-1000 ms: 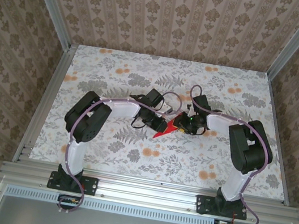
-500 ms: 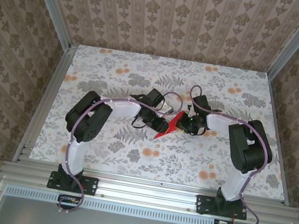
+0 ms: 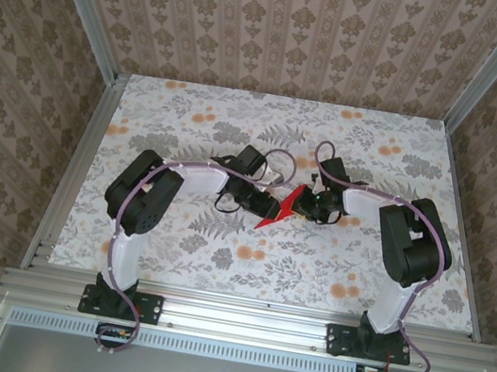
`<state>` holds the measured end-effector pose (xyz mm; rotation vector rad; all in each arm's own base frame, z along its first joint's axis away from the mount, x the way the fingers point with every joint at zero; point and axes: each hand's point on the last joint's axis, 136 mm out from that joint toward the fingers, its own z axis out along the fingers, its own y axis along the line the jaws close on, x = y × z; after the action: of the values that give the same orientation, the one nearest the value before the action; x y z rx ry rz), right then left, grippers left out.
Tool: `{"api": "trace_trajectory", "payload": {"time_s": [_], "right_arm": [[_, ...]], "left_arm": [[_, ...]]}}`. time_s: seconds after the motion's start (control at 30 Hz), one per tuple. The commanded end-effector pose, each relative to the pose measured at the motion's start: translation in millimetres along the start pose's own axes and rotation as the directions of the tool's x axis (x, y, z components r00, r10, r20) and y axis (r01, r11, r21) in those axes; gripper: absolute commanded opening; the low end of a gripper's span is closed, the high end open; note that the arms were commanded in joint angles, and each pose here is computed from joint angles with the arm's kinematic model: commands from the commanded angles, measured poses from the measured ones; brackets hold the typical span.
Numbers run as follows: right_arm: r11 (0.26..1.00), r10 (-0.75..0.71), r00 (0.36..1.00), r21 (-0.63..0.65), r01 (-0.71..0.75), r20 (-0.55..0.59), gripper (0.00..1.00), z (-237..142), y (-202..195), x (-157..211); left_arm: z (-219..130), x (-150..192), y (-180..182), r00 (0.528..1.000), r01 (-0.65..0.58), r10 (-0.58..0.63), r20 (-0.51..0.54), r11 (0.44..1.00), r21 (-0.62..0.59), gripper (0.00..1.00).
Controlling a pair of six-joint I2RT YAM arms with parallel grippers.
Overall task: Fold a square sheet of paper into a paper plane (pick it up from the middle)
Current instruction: Fold the wing for the fifth time at the center of the table.
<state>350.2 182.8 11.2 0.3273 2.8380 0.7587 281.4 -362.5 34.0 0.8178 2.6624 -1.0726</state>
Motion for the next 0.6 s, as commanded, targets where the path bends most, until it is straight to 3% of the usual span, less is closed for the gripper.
{"api": "trace_trajectory", "payload": {"time_s": [0.0,0.23,0.4,0.57], "right_arm": [[0.988,0.041,0.997,0.154,-0.031,-0.064,0.14,17,-42,20],[0.987,0.041,0.997,0.155,-0.030,-0.069,0.14,18,-42,21],[0.988,0.041,0.997,0.154,-0.030,-0.071,0.14,19,-42,20],[0.987,0.041,0.996,0.158,-0.029,-0.075,0.14,20,-43,20]], "left_arm": [[-11,-8,-9,0.998,0.039,-0.041,0.038,0.998,0.052,0.41],[-18,-12,-4,0.994,0.091,-0.096,0.058,0.992,0.084,0.39],[-12,-6,-1,0.994,0.099,-0.102,0.035,0.991,0.086,0.29],[-8,-1,0,0.996,0.086,-0.088,0.014,0.994,0.074,0.27]]}}
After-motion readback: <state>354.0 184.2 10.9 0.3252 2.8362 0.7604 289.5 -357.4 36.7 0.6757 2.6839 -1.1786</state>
